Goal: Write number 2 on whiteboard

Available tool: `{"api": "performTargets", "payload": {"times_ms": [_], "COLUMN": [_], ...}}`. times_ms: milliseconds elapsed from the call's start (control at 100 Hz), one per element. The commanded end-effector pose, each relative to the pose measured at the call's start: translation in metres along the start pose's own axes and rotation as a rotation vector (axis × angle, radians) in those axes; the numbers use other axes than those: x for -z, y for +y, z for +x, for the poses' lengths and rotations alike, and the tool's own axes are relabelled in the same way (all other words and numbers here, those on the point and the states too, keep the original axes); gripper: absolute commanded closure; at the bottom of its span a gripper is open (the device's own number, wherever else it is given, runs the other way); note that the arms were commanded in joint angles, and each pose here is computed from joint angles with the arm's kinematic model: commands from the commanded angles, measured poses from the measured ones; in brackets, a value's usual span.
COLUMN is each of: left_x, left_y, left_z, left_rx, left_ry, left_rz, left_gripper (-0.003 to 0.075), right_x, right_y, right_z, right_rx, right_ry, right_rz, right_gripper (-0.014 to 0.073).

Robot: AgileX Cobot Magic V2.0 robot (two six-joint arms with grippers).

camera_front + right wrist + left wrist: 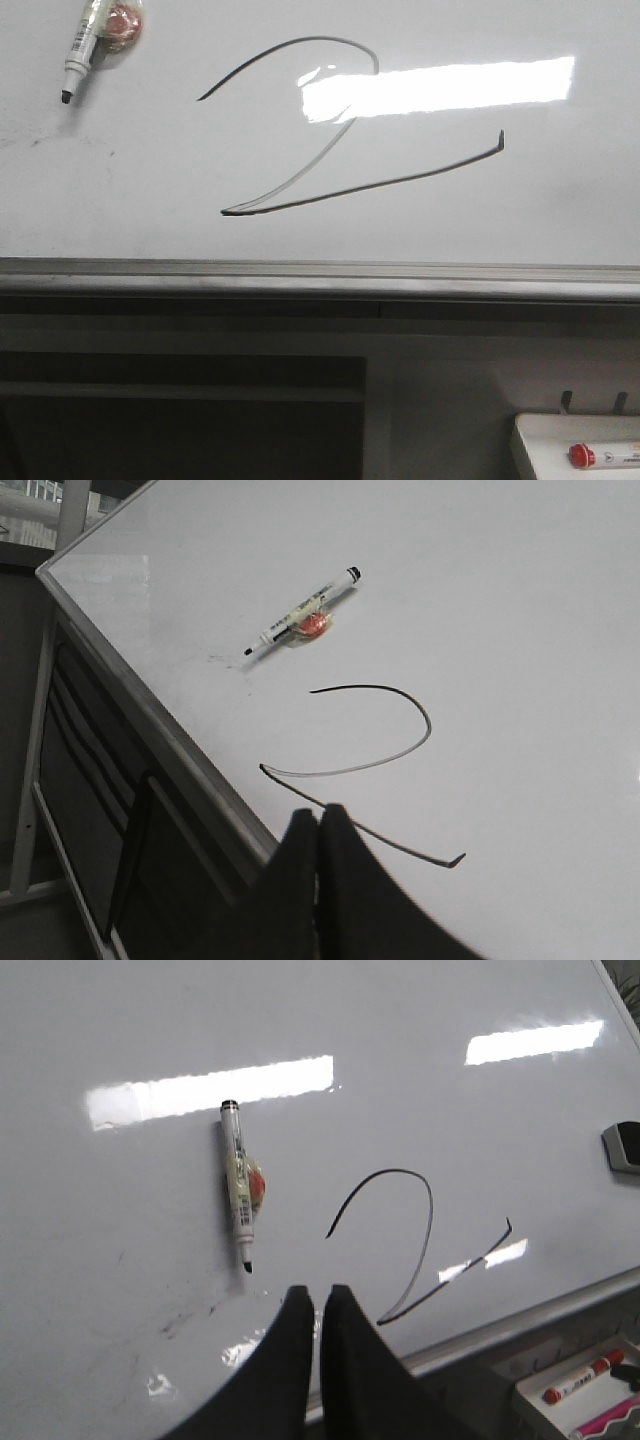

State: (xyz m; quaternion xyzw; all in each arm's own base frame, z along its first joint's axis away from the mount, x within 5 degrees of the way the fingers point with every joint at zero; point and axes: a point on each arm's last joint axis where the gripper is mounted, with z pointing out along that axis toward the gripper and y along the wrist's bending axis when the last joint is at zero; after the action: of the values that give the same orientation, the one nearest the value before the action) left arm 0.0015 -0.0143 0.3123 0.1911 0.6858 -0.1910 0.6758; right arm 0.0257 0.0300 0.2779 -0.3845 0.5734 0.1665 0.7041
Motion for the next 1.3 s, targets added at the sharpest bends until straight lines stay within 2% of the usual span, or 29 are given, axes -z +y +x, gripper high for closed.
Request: {"api": "performTargets", "payload": {"times_ms": [0, 550, 850, 1000, 1060, 1150, 1290], "left_x": [0.005, -0.011, -0.021, -0.026, -0.029, -0.034, -0.040], "left_y": [0.000, 0.002, 0.005, 0.017, 0.021, 0.027, 0.034], "left_z": [-0.006, 0.020, 0.037, 0.039, 0.046, 0.062, 0.096], "left_rx": [0.005, 0.029, 0.040, -0.152, -0.171, -0.125, 0.012], "left_ry": [-0.084, 0.019, -0.002, -0.140, -0.183, -0.189, -0.085], "left_rz": [-0.010, -0.005, -0.028, -0.204, -0.272, -0.358, -0.444], "left_gripper": [0.0741, 0.0741, 0.0741, 0.0741, 0.0741, 0.0741, 0.0741], "right_x": [0.002, 0.002, 0.002, 0.002, 0.002, 0.002, 0.002], "right_y": [-0.005, -0.005, -0.005, -0.005, -0.005, -0.005, -0.005], "right_z": [-0.012, -0.012, -0.012, -0.012, -0.012, -0.012, -0.012], "right_rx": [-0.012, -0.012, -0.012, -0.012, -0.012, -0.012, -0.012], "right_ry": [-0.091, -0.091, -0.091, -0.091, -0.091, -0.091, -0.091], "right_rz": [0.048, 0.048, 0.048, 0.048, 0.048, 0.048, 0.048], "right_gripper": [0.0662, 0.0662, 0.0662, 0.0662, 0.0662, 0.0662, 0.0666]}}
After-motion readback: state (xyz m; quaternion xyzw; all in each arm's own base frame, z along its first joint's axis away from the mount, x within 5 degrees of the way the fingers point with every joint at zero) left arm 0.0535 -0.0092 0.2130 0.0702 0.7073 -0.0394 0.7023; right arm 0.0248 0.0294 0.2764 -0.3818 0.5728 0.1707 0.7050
